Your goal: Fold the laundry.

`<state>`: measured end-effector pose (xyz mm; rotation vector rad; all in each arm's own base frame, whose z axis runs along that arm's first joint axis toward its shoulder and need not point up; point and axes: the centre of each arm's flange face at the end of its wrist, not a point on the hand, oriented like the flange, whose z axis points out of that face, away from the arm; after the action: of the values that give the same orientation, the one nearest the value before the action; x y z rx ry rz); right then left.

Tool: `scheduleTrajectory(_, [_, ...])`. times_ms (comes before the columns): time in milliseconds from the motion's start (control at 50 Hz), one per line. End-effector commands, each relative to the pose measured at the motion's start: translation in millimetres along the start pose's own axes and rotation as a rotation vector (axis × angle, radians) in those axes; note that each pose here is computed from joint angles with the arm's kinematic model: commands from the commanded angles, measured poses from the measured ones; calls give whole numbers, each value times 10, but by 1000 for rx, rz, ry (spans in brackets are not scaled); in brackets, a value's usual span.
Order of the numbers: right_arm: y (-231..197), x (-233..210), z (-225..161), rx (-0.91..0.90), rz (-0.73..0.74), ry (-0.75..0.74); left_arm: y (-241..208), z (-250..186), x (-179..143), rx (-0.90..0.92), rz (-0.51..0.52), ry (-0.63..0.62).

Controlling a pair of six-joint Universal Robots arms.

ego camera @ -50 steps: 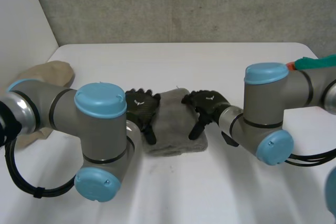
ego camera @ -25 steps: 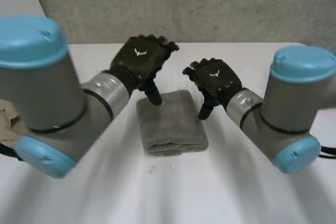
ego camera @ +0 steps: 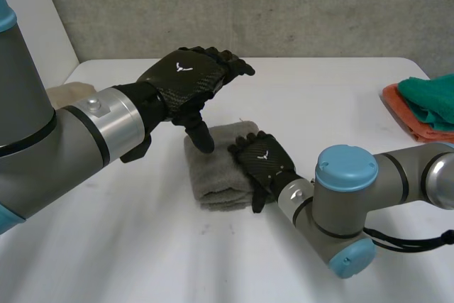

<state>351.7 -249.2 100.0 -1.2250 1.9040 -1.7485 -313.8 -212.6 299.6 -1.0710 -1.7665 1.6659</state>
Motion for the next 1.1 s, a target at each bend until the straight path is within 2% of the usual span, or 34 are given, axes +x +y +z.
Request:
scheduleTrajectory(20, [-90,56,146,63,-11,15,3,2,0,0,-5,-1])
scheduleTrajectory(380, [-158,43,443,142,-26,1,25,10,6,-5,-10,0])
scheduleTrajectory(520, [-322,148,382,165,-27,19,30,10,2,-7,-11,-1])
scheduleTrajectory(560, [-425,316,315,177,-33,51,31,10,-4,-7,-11,-2])
scheduleTrajectory(620, [-358,728,205,153,-27,129,31,10,-4,-7,-11,-2])
scheduleTrajectory(720, [-269,1085,18,138,-58,143,30,7,-3,-7,-11,-2])
scheduleTrajectory(860, [165,1654,-230,70,-89,168,29,3,4,-7,-11,-1])
scheduleTrajectory(1000, [338,1985,-265,101,-152,170,35,6,-1,-9,-12,-2])
scheduleTrajectory(1100, [147,2265,-178,193,-167,217,44,11,4,-11,-16,0])
